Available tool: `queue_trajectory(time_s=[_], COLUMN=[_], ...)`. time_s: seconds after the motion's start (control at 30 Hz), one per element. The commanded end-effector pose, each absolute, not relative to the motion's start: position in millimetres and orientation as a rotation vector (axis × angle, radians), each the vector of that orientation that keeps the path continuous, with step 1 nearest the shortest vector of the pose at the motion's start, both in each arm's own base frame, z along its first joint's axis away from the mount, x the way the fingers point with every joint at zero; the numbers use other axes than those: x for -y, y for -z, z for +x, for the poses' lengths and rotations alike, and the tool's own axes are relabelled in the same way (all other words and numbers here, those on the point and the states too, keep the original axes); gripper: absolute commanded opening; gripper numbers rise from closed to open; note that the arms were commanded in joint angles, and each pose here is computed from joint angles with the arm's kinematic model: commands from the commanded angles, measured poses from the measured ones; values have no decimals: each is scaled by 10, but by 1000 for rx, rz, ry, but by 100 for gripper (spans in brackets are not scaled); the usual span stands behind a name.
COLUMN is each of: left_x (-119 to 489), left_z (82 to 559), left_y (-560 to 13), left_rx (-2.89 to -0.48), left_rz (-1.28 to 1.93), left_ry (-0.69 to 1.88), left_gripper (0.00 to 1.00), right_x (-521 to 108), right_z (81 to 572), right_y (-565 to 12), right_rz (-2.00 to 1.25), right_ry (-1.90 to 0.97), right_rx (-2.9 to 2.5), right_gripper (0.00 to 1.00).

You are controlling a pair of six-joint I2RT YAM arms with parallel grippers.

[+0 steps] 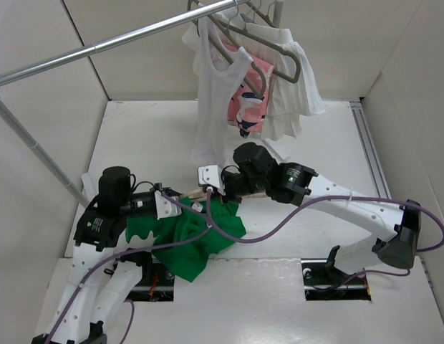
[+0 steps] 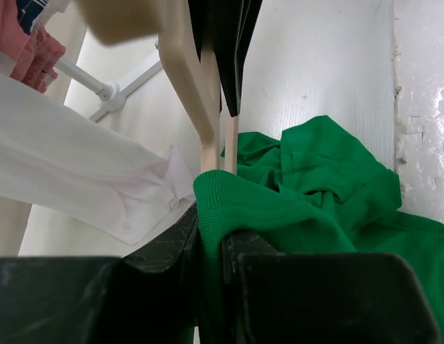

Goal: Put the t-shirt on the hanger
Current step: Place tshirt on hanger

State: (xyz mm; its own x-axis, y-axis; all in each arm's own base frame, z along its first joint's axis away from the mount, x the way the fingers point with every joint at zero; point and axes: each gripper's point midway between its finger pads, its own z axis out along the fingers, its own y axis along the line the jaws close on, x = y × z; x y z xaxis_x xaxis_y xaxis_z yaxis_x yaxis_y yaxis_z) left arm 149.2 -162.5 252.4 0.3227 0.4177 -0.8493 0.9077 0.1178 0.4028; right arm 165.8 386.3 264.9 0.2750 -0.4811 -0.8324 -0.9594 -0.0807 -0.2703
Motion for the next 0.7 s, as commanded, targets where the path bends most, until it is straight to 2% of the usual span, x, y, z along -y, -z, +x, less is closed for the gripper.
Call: queue_trajectory(time_s=[0.0, 0.03, 0.07, 0.13, 0.17, 0.23, 0.3, 0.4, 0.5, 0.6, 0.67], left_x=[1648, 1650, 1656, 1681, 1693, 1718, 1724, 1704, 1648, 1649, 1669], left_z=[1380, 1377, 1386, 1373, 1363, 1345, 1336, 1425, 1508, 1442, 1375], left_y=[-2511, -2543, -2562, -2649, -2667, -2742, -2785, -2829, -2939, -3078, -3141], left_rx=[-1293, -1290, -1295, -1295, -1295, -1299, -1303, -1352, -1337, -1296, -1292], left_rz=[1447, 1433, 1420, 1376, 1367, 1338, 1313, 1232, 1154, 1107, 1067], left_ry=[615, 615, 621, 649, 665, 699, 712, 700, 627, 637, 684], left_gripper=[0, 0, 0, 0, 0, 0, 0, 0, 0, 0, 0], right_x=[-4035, -3997, -3988, -3908, -3874, -3749, -3668, -3425, -2913, -2341, -2071], right_z=[1576, 1620, 1660, 1706, 1785, 1842, 1876, 1955, 2099, 2033, 1889], right_y=[-3870, -3911, -3910, -3917, -3887, -3973, -4013, -4104, -4173, -3985, -3697], right_rz=[-1441, -1417, -1405, -1377, -1351, -1291, -1239, -1112, -811, -468, -329], right_ry=[-790, -762, -742, -710, -674, -632, -618, -573, -515, -573, -658], right_rx=[-989, -1000, -1013, -1049, -1094, -1121, -1150, -1220, -1399, -1557, -1598], right_gripper=[0, 8, 32, 52, 74, 91, 96, 97, 97, 97, 94])
